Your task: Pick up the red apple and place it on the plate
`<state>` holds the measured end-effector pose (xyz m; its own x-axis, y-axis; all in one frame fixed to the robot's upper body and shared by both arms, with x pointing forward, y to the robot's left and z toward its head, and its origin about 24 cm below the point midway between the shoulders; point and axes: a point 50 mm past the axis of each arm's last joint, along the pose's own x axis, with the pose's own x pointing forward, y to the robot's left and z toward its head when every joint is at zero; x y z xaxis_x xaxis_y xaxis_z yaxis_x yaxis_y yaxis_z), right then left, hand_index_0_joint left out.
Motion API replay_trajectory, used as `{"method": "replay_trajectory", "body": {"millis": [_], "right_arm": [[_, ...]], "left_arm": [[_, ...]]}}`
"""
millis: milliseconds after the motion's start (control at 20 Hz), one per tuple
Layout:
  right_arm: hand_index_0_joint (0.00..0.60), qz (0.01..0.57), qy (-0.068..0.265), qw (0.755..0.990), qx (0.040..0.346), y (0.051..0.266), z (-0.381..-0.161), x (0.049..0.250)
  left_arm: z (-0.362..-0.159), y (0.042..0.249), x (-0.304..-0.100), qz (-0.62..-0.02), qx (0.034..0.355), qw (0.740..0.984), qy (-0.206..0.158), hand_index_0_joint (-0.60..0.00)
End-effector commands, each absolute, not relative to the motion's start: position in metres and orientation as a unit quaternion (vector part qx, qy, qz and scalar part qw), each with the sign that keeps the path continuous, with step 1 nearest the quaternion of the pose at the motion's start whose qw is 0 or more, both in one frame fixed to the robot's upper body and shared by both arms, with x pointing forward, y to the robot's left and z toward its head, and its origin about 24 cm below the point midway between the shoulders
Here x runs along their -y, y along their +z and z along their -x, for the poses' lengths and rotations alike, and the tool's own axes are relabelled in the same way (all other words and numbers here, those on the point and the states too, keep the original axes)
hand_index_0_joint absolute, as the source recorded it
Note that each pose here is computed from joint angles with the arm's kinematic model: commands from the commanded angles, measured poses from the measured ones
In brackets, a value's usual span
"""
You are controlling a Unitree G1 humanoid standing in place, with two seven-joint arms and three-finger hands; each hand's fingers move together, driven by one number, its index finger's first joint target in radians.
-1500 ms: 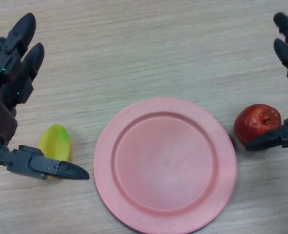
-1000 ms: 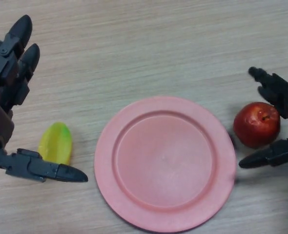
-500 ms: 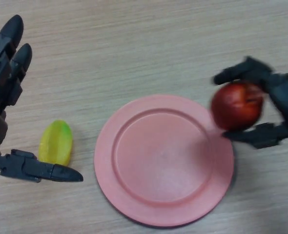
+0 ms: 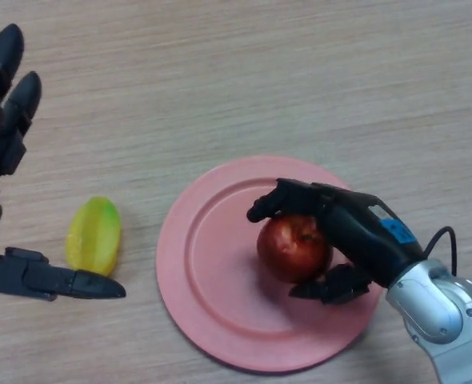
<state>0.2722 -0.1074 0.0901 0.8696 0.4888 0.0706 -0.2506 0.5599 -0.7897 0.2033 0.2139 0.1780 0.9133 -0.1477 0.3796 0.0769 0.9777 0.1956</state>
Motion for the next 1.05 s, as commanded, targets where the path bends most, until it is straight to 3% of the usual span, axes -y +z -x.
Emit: {"method": "replay_trajectory", "body": {"millis": [50,200,350,450,650,900,1050], "right_arm": [[0.0,0.333,0.207,0.896,0.21,0.133,-0.266,0.096],[0.0,0.254,0.213,0.917,0.22,0.166,-0.255,0.107],[0.0,0.192,0.184,0.931,0.249,0.194,-0.241,0.142],[0.0,0.163,0.165,0.939,0.255,0.198,-0.232,0.16],[0.0,0.08,0.156,0.954,0.242,0.199,-0.212,0.177],[0.0,0.069,0.156,0.957,0.235,0.199,-0.206,0.175],[0.0,0.079,0.167,0.952,0.246,0.204,-0.199,0.173]], "left_arm": [[-0.189,0.208,-0.223,-0.117,0.311,0.943,-0.026,0.0],[-0.191,0.209,-0.224,-0.119,0.31,0.943,-0.026,0.0],[-0.19,0.209,-0.218,-0.123,0.306,0.943,-0.038,0.0],[-0.19,0.21,-0.218,-0.124,0.303,0.944,-0.041,0.0],[-0.191,0.209,-0.213,-0.128,0.301,0.944,-0.048,0.0],[-0.189,0.207,-0.206,-0.128,0.29,0.947,-0.057,0.0],[-0.189,0.208,-0.204,-0.13,0.287,0.947,-0.06,0.0]]}}
